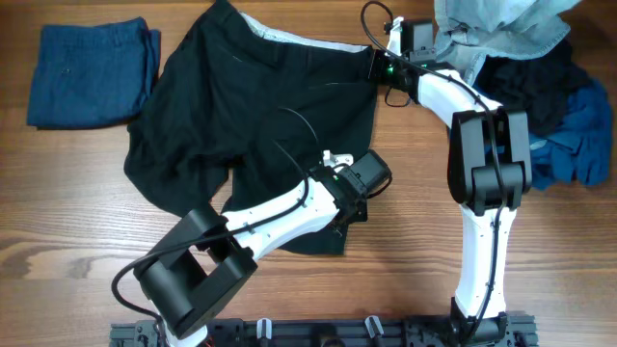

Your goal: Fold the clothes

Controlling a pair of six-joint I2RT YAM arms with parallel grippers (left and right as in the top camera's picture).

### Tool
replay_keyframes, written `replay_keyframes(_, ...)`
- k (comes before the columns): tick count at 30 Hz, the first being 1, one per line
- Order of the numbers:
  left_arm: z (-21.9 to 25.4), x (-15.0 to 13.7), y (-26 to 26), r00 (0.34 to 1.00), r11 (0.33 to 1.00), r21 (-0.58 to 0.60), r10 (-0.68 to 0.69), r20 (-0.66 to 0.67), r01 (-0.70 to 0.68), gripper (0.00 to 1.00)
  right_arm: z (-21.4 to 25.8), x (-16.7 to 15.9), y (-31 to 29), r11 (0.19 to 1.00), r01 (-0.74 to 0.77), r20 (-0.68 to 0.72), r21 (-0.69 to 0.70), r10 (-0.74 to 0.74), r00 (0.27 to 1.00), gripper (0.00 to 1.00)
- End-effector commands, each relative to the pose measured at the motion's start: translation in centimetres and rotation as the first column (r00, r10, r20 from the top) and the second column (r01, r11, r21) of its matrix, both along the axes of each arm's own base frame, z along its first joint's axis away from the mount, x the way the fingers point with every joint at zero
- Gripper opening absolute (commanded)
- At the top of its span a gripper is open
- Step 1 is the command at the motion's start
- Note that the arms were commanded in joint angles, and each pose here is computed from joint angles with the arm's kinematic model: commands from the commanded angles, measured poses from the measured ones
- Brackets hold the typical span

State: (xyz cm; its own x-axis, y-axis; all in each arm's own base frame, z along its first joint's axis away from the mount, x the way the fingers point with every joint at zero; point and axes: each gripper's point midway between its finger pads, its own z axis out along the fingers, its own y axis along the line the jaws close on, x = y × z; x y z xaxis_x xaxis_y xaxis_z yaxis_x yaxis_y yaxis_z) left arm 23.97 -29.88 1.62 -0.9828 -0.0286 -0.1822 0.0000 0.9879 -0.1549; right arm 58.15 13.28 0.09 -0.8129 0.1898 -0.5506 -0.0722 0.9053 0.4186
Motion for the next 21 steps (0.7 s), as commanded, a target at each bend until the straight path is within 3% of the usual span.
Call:
replay_keyframes(1,-0.5,-0.3,1.2,0.999,0.999,0.045,0.027,-0.019,-0.026,0.04,-1.8,-1.7,-3.6,0.990,0.065,-0.088,-0.128,-0.077,0.993,0.04)
replay_keyframes(6,-0.1,-0.2,6.0,0.989,0.984,0.150,0.112,-0.093,-0.097,0.04,5.3,-4.7,-6.7,0.984,0.086,-0.137,-0.158,-0.108,0.985,0.04)
replay_keyframes(11,1.9,-0.5,10.8,0.974,0.965,0.227,0.168,-0.155,-0.130,0.04,11.1,-9.7,-8.5,0.976,0.077,-0.211,-0.203,-0.120,0.970,0.04)
replay_keyframes(16,6.0,0.9,12.2,0.992,0.985,0.149,0.104,-0.077,-0.091,0.04,10.4,-15.0,-8.7,0.974,0.031,-0.401,-0.223,-0.121,0.908,0.04)
replay_keyframes(21,12.1,1.6,12.0,0.996,0.999,0.033,0.030,0.081,-0.033,0.04,9.9,-17.4,-8.8,0.973,-0.008,-0.487,-0.229,-0.108,0.867,0.05)
